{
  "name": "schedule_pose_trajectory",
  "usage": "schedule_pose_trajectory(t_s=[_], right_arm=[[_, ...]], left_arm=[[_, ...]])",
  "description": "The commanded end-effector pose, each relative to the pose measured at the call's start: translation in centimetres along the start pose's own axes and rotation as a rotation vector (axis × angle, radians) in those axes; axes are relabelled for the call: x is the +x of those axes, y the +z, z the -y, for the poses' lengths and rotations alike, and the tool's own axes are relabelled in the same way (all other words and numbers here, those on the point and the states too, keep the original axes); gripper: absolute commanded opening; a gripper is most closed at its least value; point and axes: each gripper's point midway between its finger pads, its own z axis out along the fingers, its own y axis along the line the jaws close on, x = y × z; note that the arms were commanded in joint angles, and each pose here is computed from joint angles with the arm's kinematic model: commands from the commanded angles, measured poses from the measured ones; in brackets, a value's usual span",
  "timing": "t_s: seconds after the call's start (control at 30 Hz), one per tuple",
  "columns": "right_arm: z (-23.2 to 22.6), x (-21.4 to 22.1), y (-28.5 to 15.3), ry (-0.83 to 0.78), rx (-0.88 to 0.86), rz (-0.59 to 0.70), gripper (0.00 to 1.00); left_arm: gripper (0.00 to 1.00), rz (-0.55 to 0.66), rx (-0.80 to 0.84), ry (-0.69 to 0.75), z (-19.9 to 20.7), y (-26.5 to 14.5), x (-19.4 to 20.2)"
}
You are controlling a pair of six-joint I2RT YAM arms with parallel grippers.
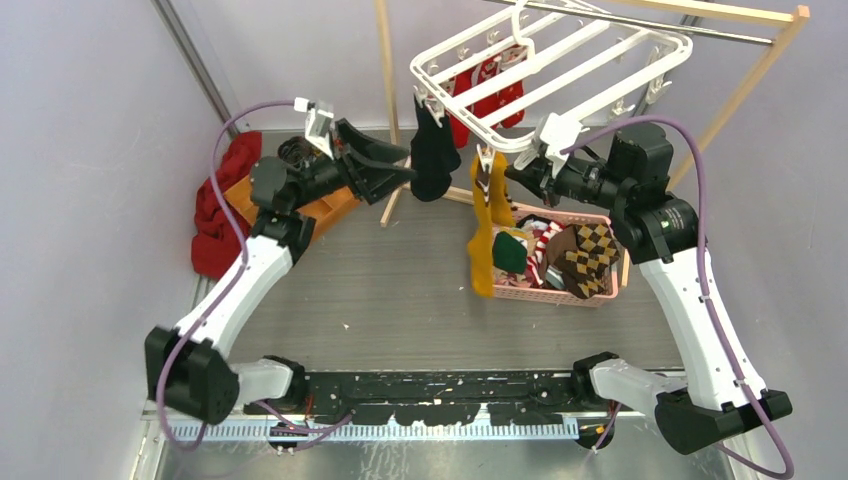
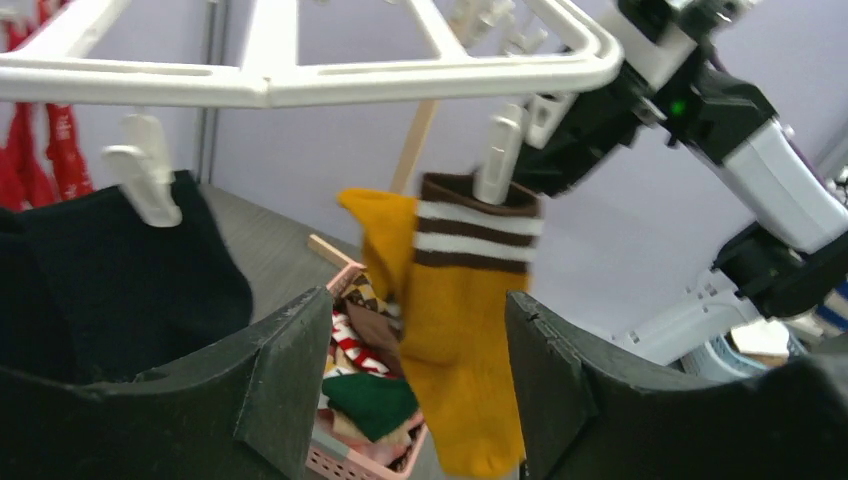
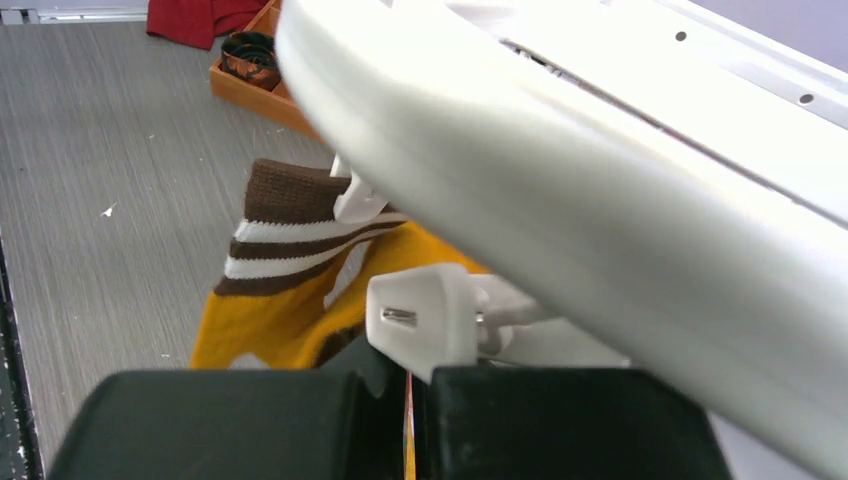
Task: Clip the socks to the hanger
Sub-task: Pick up the sock from the bin.
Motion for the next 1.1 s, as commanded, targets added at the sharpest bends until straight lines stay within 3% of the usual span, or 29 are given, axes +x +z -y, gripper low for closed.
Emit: schedule_pose_trajectory(t_s=[0.0,0.23,0.5,0.6,0.77,0.93,1.07], right_arm=[[0.5,-1.3,-0.1,-0.04,0.013,0.028,0.01],[0.1,-0.9,-0.1,-0.035,-0.001,0.022,0.01],[-0.7,-0.2,0.2,-0.01,-0.024,0.012,0.01],[-0.6,-0.1,0.1,-0.013,-0.015,0.008,0.01],[-0.2,-0.3,-0.3,-0.028,0.022,0.001,0.01],[0.1,-0.5,-0.9,-0.033,0.054,-0.004,0.01],[0.7,-0.3,-1.7,-0.045,0.102,-0.038,0.01]], left_arm=[[0.66,-0.108,-0.016,0.188,3.5,-0.6,2.6],[0.66,-0.187,0.076,0.359,9.7,3.4,8.8],[0.67,-0.135,0.21,0.455,15.0,11.1,12.9],[0.68,-0.167,0.167,0.451,13.6,13.1,15.0],[0.71,-0.191,-0.04,0.475,8.0,13.3,17.9],[0.73,-0.134,-0.239,0.464,2.4,12.2,17.2],[0.73,-0.098,-0.293,0.44,0.1,11.5,15.6]])
